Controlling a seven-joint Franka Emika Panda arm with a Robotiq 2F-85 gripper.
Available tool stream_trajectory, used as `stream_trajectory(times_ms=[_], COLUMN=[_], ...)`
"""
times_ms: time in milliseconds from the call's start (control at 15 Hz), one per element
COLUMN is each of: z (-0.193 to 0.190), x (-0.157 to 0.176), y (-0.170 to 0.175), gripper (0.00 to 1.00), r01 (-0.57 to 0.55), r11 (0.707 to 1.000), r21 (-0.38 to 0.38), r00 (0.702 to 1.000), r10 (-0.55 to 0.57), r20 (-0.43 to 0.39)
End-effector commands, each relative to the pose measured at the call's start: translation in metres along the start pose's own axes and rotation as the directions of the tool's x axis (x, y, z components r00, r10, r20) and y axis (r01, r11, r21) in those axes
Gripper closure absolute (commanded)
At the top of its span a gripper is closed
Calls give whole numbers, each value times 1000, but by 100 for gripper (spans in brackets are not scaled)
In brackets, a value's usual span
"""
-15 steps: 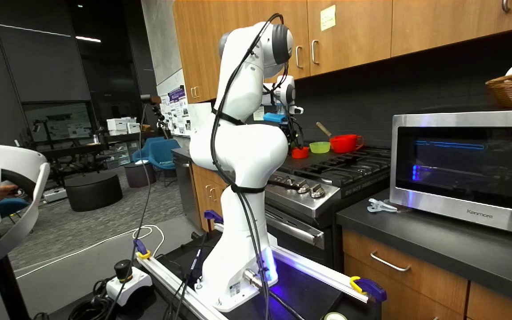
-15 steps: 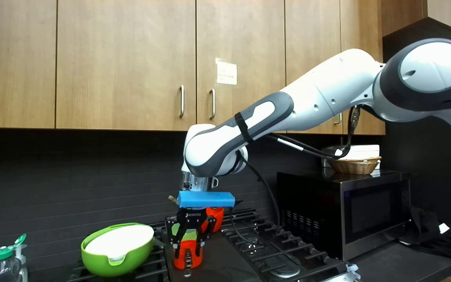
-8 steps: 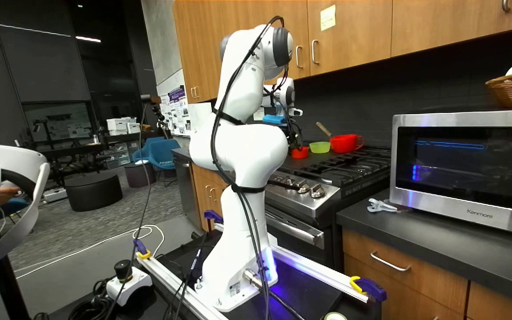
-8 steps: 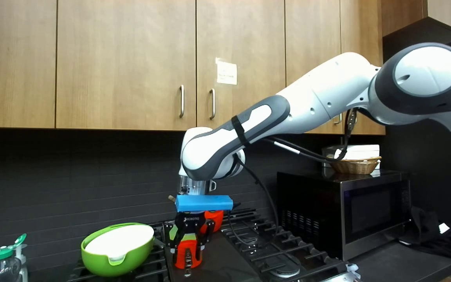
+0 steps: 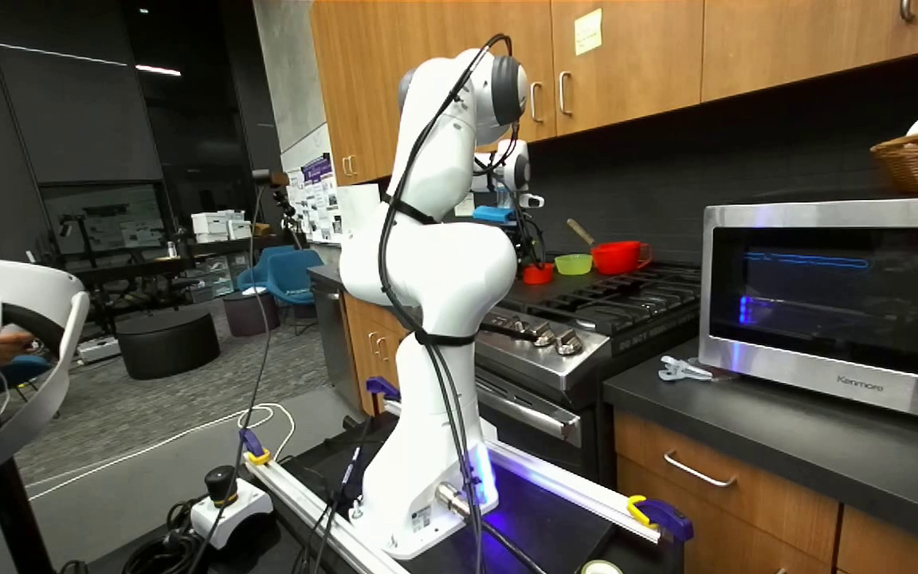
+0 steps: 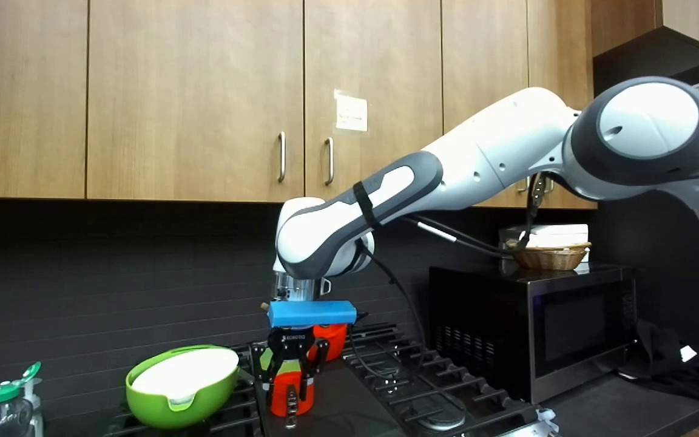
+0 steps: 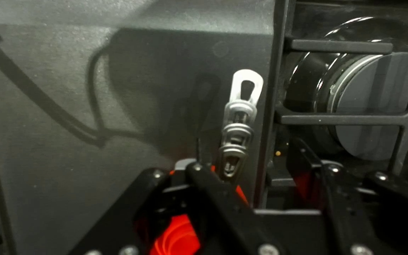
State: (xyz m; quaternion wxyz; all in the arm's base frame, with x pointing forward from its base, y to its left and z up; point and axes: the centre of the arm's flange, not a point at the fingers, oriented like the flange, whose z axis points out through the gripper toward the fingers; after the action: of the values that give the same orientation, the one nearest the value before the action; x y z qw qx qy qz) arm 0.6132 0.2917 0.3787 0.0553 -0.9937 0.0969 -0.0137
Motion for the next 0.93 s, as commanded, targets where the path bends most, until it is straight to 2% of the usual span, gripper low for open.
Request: stream_trajectory(times_ms=[0, 200, 267, 333, 400, 867], z=[-4, -2, -2, -2, -2, 1], x=[5, 5, 5, 5, 5, 5], y=[-4, -4, -4, -3, -2, -1], gripper=[47, 62, 74, 81, 84, 77], r01=[-2, 1, 1, 1, 2, 7], r11=[1000, 1000, 1000, 1000, 999, 998], r21=[-26, -30, -30, -31, -33, -55], r00=[1000, 1000, 1000, 1000, 1000, 1000], r10=[2, -1, -1, -1, -2, -6], r20=[-6, -3, -2, 0, 1, 12])
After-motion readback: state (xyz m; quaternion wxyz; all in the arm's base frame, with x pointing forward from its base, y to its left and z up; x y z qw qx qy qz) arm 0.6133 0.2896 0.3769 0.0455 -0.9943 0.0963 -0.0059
